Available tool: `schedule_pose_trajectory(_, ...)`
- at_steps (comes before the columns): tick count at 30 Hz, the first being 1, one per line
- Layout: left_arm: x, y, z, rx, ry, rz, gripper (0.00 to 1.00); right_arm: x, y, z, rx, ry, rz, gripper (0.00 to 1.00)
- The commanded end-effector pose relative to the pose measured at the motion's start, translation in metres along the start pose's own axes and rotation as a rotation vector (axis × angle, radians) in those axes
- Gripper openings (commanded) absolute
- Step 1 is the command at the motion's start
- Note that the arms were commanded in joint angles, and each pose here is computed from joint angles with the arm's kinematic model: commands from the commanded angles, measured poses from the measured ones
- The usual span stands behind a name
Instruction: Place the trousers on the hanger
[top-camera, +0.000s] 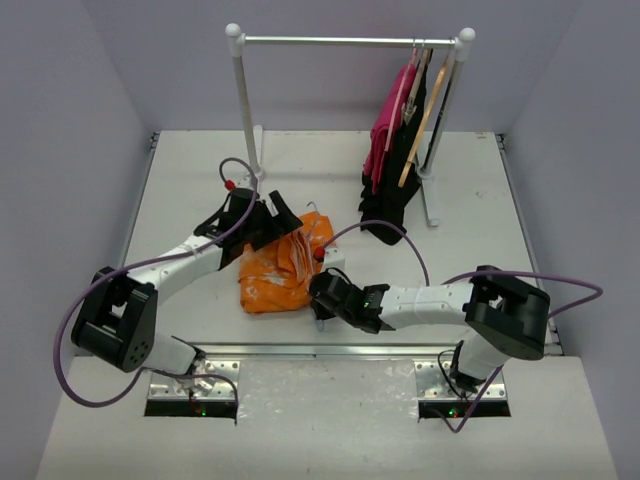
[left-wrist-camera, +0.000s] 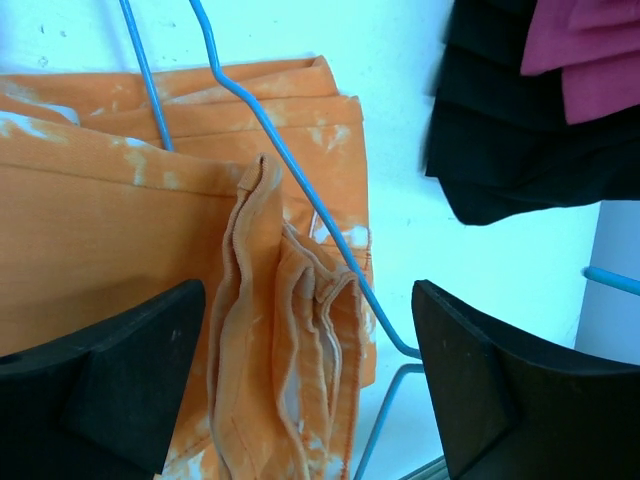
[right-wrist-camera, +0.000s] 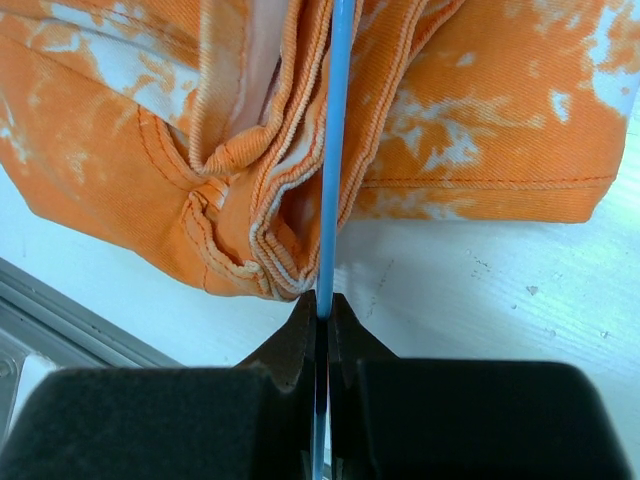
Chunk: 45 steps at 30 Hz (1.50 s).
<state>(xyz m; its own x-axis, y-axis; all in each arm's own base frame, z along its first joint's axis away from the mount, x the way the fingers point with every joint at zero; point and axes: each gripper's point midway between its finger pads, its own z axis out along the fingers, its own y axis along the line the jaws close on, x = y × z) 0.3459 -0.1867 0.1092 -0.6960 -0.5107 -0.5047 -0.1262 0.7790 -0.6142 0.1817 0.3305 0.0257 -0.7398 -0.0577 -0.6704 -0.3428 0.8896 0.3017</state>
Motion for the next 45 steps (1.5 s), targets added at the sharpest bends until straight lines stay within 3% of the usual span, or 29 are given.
schedule_pose_trajectory(1,0.001,0.009,-0.013,-0.024,-0.023,0.035,0.72,-0.005,0.011,-0.002,-0.031,-0.012,0.002,0.0)
schedule_pose_trajectory(3,0.008,0.014,-0.019,-0.02,-0.016,0.024,0.57,-0.005,0.012,-0.002,-0.033,-0.011,0.005,0.0)
schedule_pose_trajectory(7,0.035,0.021,-0.034,0.038,0.019,-0.029,0.17,-0.006,0.012,-0.004,-0.037,-0.015,0.014,0.0)
schedule_pose_trajectory(12,0.033,0.039,-0.038,-0.023,-0.029,-0.028,0.01,-0.005,0.015,-0.005,-0.045,-0.014,0.011,0.0)
schedule_pose_trajectory(15,0.027,0.036,-0.03,-0.034,-0.024,0.009,0.0,-0.006,0.019,-0.004,-0.056,-0.01,0.011,0.0)
schedule_pose_trajectory(18,0.044,0.038,-0.016,-0.038,0.067,0.016,0.0,-0.01,0.022,-0.006,-0.068,-0.017,0.006,0.0)
schedule_pose_trajectory(22,0.084,0.022,0.004,0.07,0.249,0.029,0.0,-0.016,0.032,-0.01,-0.109,-0.033,-0.02,0.0)
schedule_pose_trajectory(28,0.106,-0.011,0.01,0.264,0.366,-0.024,0.0,-0.023,0.047,-0.013,-0.171,-0.039,-0.077,0.0)
schedule_pose_trajectory(31,0.102,-0.024,0.011,0.316,0.357,-0.06,0.0,-0.025,0.051,-0.013,-0.185,-0.036,-0.095,0.0)
schedule_pose_trajectory(39,0.074,-0.008,0.029,0.176,0.18,-0.205,0.0,-0.019,0.067,-0.018,-0.26,-0.003,-0.127,0.0)
schedule_pose_trajectory(45,0.056,0.006,0.02,0.114,0.133,-0.184,0.03,-0.016,0.063,-0.018,-0.247,0.008,-0.134,0.0)
